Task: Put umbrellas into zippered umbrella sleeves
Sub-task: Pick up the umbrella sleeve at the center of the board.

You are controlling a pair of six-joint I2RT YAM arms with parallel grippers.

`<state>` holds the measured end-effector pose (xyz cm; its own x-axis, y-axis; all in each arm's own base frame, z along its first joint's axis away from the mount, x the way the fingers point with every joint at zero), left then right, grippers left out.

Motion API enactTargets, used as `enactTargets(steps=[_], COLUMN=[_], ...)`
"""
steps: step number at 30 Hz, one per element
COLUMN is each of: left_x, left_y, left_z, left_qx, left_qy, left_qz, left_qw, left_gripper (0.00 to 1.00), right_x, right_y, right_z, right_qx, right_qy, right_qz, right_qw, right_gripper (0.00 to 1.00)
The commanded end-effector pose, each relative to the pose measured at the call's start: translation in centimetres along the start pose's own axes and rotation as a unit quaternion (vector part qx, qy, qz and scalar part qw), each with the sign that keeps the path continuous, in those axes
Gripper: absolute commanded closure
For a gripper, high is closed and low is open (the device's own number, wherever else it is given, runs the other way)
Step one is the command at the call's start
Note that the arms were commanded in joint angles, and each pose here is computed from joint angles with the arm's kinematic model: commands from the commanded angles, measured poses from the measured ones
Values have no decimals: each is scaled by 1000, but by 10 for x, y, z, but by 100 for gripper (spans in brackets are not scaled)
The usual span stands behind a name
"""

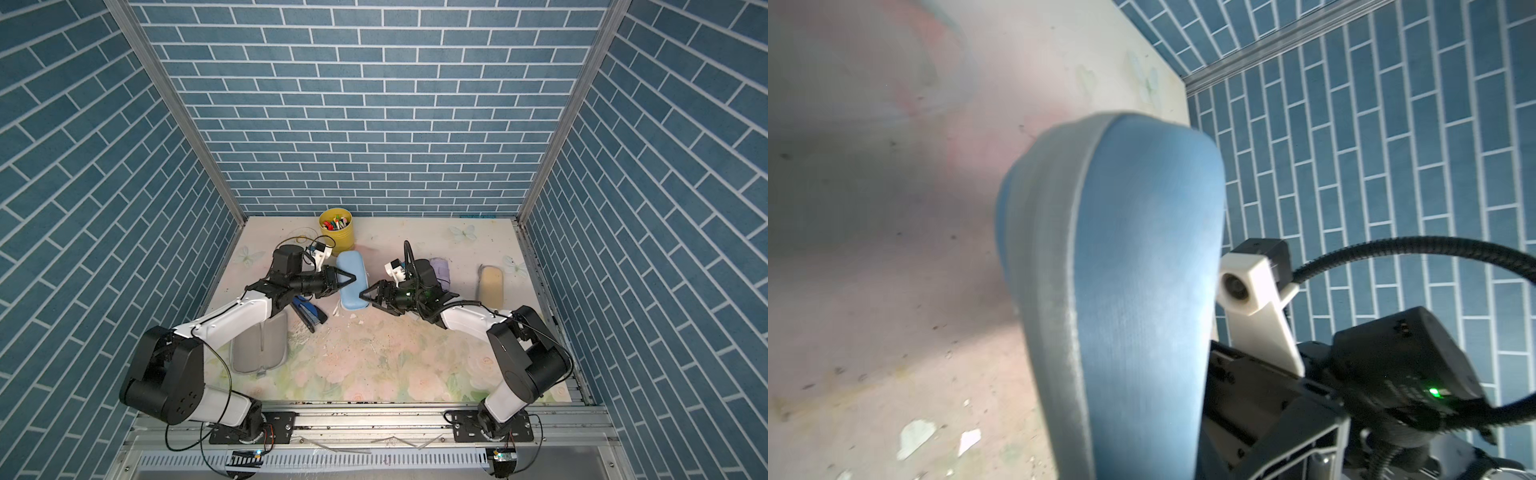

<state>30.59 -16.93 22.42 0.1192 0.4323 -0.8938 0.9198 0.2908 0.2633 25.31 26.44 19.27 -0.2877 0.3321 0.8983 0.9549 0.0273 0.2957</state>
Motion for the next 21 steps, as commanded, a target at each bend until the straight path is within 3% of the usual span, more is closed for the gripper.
enactTargets(steps=[1,5,12,17,21], left_x=[-38,-45,-50,-36,-35], left_y=[8,6,7,14,19], left_z=[-2,1,-7,-13,-5], left_qx=[-11,1,-1,-17,-14], left_qy=[-99,-113,-108,-121,-128], left_qz=[29,32,38,24,25], left_qw=[995,993,993,992,991], left_gripper=[74,66,37,36,40], right_x=[19,34,53,68,75], right_y=[5,11,13,10,1], right_z=[3,0,-7,-14,-6], right_qx=[20,4,4,7,42], right_qy=[39,61,85,109,123], right_qz=[-37,-65,-108,-124,-126], right_qw=[998,996,991,986,983], right_gripper=[27,42,71,76,76])
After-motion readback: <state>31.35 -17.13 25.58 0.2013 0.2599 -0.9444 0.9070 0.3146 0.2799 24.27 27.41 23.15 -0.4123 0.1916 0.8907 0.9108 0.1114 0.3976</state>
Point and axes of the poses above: each gripper's point midway between its finger pads, its own z axis out along the fingers, its own x axis along the line the jaws close on, y = z × x, the point moved 9 cm from there along -z, back along the fingers, and after that the axes turned 5 degrees about -z, right-handed, at the moved point
